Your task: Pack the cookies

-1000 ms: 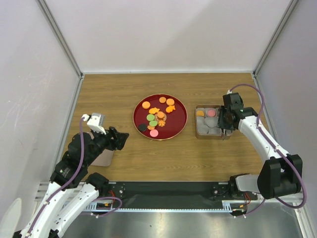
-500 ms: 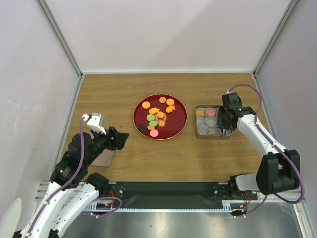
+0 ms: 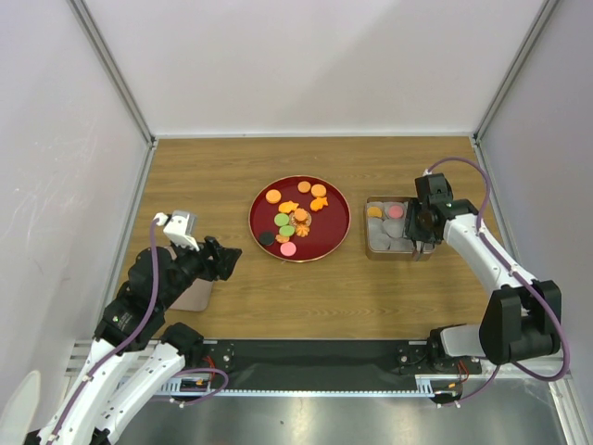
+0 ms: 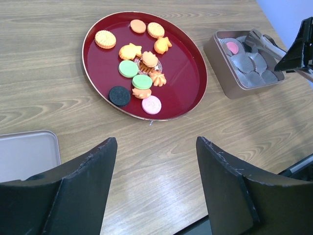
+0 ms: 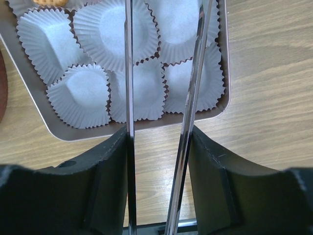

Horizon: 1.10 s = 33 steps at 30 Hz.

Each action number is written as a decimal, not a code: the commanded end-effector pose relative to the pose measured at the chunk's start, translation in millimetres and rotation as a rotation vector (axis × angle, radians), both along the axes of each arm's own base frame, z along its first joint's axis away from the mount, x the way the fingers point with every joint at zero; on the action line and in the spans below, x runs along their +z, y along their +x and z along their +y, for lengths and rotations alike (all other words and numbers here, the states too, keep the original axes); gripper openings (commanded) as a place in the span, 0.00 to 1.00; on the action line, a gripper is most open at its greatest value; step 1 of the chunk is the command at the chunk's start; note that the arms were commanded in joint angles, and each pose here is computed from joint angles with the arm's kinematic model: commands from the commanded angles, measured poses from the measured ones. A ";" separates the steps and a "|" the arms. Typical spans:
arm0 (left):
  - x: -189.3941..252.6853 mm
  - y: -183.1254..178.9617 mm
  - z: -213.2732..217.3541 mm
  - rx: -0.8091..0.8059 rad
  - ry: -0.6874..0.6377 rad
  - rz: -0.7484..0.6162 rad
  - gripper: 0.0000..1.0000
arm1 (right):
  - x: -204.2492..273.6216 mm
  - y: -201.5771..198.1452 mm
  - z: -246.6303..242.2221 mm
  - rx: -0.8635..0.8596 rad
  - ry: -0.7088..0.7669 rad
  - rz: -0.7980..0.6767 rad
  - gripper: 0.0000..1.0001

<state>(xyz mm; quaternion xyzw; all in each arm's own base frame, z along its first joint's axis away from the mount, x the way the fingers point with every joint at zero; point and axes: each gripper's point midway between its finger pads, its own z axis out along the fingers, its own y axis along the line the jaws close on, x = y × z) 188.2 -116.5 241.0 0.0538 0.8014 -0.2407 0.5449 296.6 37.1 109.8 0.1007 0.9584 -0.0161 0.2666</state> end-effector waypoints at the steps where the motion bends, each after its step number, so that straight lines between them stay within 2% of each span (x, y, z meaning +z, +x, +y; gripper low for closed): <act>1: 6.9 3.7 -2.9 -0.015 0.005 -0.037 0.72 | 18.9 7.7 0.8 0.002 0.015 -0.074 0.51; 9: 7.2 3.5 -2.8 -0.014 0.003 -0.037 0.72 | 62.4 -1.7 21.8 0.063 0.087 -0.172 0.50; 15: 6.5 4.1 -1.9 -0.009 0.006 -0.035 0.72 | 81.8 -24.5 113.8 0.297 0.182 -0.219 0.50; 21: 7.8 4.0 -0.5 0.000 0.004 -0.038 0.72 | 72.4 -55.9 217.7 0.547 0.209 -0.177 0.49; 25: 7.4 4.1 0.7 0.006 0.006 -0.038 0.72 | 58.1 -68.1 263.7 0.647 0.182 -0.138 0.49; 33: 8.4 3.7 1.1 0.007 0.003 -0.042 0.72 | 30.7 -80.8 307.6 0.722 0.146 -0.079 0.49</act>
